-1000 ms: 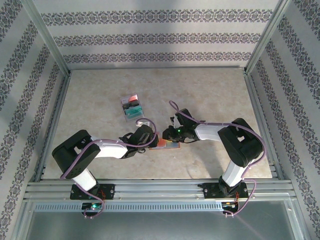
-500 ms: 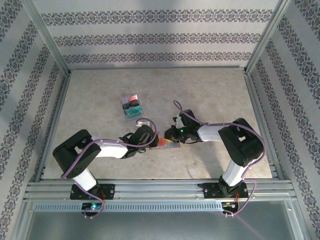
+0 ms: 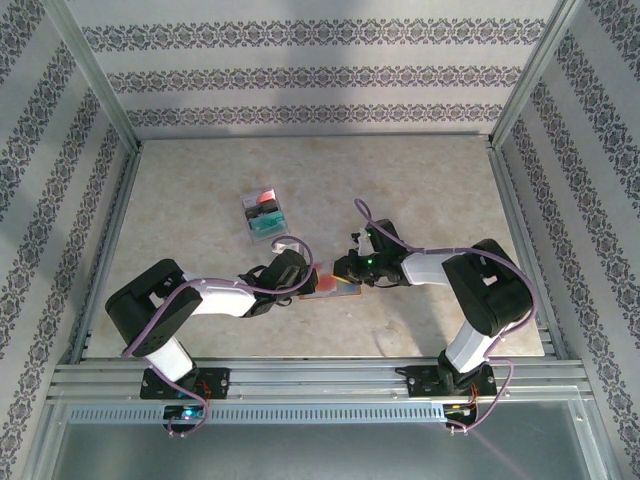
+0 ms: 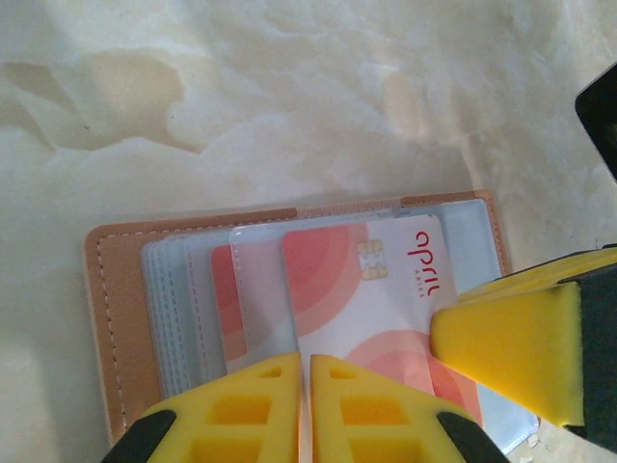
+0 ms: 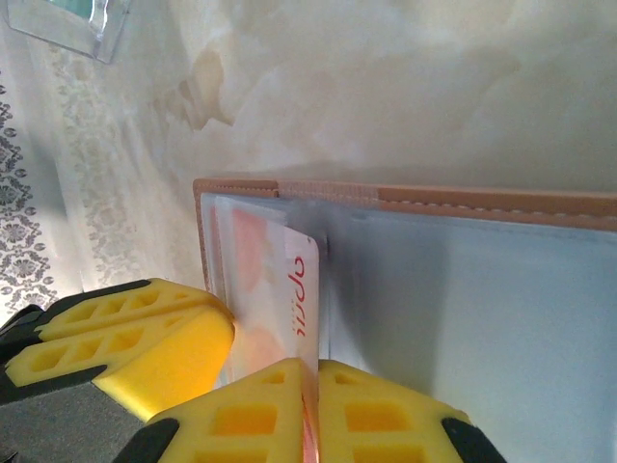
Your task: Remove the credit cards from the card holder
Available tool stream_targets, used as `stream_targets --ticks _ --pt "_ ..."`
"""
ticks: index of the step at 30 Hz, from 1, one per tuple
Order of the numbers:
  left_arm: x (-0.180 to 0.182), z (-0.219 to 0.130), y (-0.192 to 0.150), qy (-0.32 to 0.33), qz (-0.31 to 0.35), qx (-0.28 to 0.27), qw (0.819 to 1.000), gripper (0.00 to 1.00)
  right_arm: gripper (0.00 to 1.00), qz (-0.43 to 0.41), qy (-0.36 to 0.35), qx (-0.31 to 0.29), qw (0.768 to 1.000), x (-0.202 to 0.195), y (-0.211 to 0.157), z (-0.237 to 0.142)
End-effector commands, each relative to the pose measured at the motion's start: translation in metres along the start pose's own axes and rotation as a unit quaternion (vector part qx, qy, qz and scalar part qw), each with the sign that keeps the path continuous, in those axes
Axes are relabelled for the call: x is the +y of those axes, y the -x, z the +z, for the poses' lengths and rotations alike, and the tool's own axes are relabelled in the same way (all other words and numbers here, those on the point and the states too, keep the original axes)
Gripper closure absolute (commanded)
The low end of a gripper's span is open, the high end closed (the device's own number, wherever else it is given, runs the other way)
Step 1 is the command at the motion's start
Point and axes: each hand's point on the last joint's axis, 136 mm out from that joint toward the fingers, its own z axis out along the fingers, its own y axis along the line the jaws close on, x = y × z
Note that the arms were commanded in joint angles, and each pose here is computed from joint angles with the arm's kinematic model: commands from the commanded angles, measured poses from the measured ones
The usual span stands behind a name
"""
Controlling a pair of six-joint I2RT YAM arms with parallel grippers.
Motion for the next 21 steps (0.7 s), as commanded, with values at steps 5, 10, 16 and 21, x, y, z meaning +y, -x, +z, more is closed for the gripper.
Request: stream_targets --ticks 5,10,16,21 --pt "0.0243 -0.0003 -0.0143 0.037 -0.008 0.024 0.999 0.87 0.89 0.004 -0.001 -0.021 1.0 -0.0048 0.0062 -0.0075" --pt "0.0238 -0.0003 -0.0145 0.035 -0.008 0.025 0.999 0.87 0.87 0.004 0.006 -0.02 1.0 -0.0037 0.0061 -0.0066" --pt "0.0235 -0.0011 -0.0139 0.033 -0.01 0.022 0.999 0.87 0.91 0.005 0.011 -0.022 1.0 -0.0034 0.0067 -0.0073" --pt "0.0248 -0.0032 -0.0127 0.034 -0.011 0.019 0.999 0.87 0.92 0.009 0.009 -0.029 0.999 -0.0078 0.0082 -0.0121"
